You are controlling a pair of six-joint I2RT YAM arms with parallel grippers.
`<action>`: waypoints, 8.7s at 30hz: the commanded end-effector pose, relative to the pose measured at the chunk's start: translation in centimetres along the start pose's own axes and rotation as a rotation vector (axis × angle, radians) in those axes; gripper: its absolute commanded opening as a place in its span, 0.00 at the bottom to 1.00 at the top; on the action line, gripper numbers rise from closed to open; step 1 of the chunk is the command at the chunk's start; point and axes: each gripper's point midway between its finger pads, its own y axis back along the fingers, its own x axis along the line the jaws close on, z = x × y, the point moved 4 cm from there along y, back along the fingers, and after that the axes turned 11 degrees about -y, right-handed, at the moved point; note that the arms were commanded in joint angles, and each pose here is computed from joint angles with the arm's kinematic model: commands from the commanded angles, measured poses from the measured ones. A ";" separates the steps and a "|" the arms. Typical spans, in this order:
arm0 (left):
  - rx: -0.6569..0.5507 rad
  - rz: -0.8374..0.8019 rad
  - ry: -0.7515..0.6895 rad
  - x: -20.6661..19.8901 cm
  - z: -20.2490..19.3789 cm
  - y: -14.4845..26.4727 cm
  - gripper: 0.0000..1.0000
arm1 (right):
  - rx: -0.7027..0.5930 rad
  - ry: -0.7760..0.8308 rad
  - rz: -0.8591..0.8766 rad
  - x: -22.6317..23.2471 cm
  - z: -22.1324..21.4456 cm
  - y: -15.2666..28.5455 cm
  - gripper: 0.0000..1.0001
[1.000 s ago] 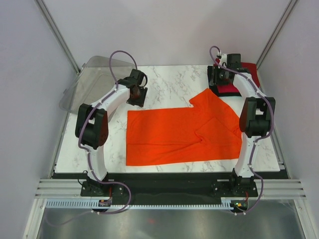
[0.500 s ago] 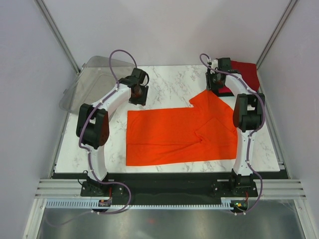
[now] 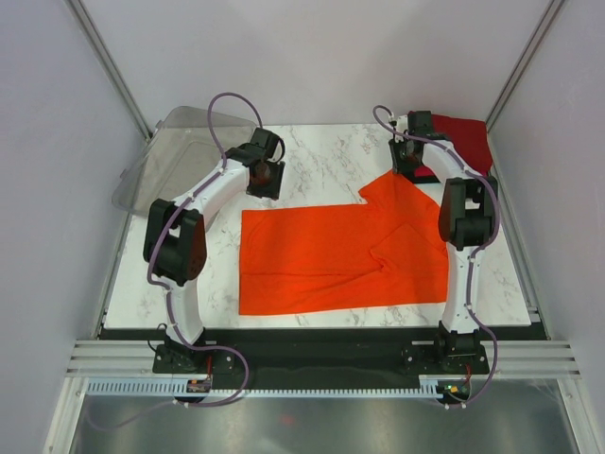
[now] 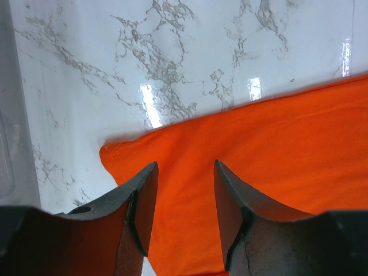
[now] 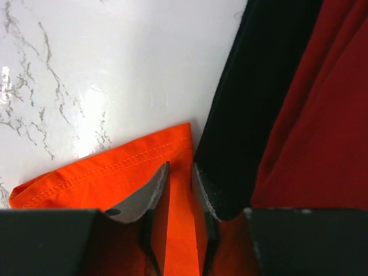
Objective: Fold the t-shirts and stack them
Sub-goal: Fold the tshirt
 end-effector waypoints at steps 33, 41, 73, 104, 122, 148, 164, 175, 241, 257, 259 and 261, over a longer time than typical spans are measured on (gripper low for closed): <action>0.120 0.131 -0.034 2.0 -2.3 0.7 0.53 | -0.221 0.049 -0.025 2.7 1.3 5.0 0.00; 0.135 0.097 -0.058 1.7 -2.5 0.1 0.53 | -0.227 0.056 -0.011 2.9 0.6 6.1 0.00; 0.129 0.075 -0.378 4.7 -2.6 -3.5 0.51 | -0.345 0.027 0.065 4.4 -0.3 11.4 0.00; 0.161 0.045 -0.372 5.1 -3.2 -5.8 0.03 | -0.338 0.028 0.014 3.6 -1.7 11.7 0.00; 0.095 0.107 -0.319 4.5 -3.9 -1.3 0.02 | -0.374 -0.181 -0.251 -0.6 -4.7 13.1 0.00; 0.062 0.080 -0.229 2.6 -6.8 3.2 0.02 | -0.490 -0.442 -0.307 -2.8 -8.5 20.7 0.00; 0.103 0.176 -0.267 1.4 -9.5 5.1 0.02 | -0.493 -0.701 -0.320 -2.9 -14.2 22.7 0.00; 0.117 0.190 -0.200 1.0 -11.6 6.1 0.02 | -0.507 -0.813 -0.367 -3.9 -16.0 24.5 0.00; 0.313 0.059 0.212 0.3 -13.3 2.2 0.50 | -0.059 -0.638 -0.125 -2.3 -13.2 15.3 0.47; 0.357 0.127 0.167 1.1 -10.7 -3.3 0.43 | -0.076 -0.632 -0.303 -7.1 -14.5 12.3 0.00; 0.351 0.127 0.163 1.1 -10.0 -3.7 0.43 | -0.112 -0.642 -0.318 -7.8 -14.2 12.2 0.00; 0.338 0.145 0.163 1.4 -9.5 -3.8 0.43 | -0.147 -0.634 -0.313 -7.9 -13.6 12.1 0.00</action>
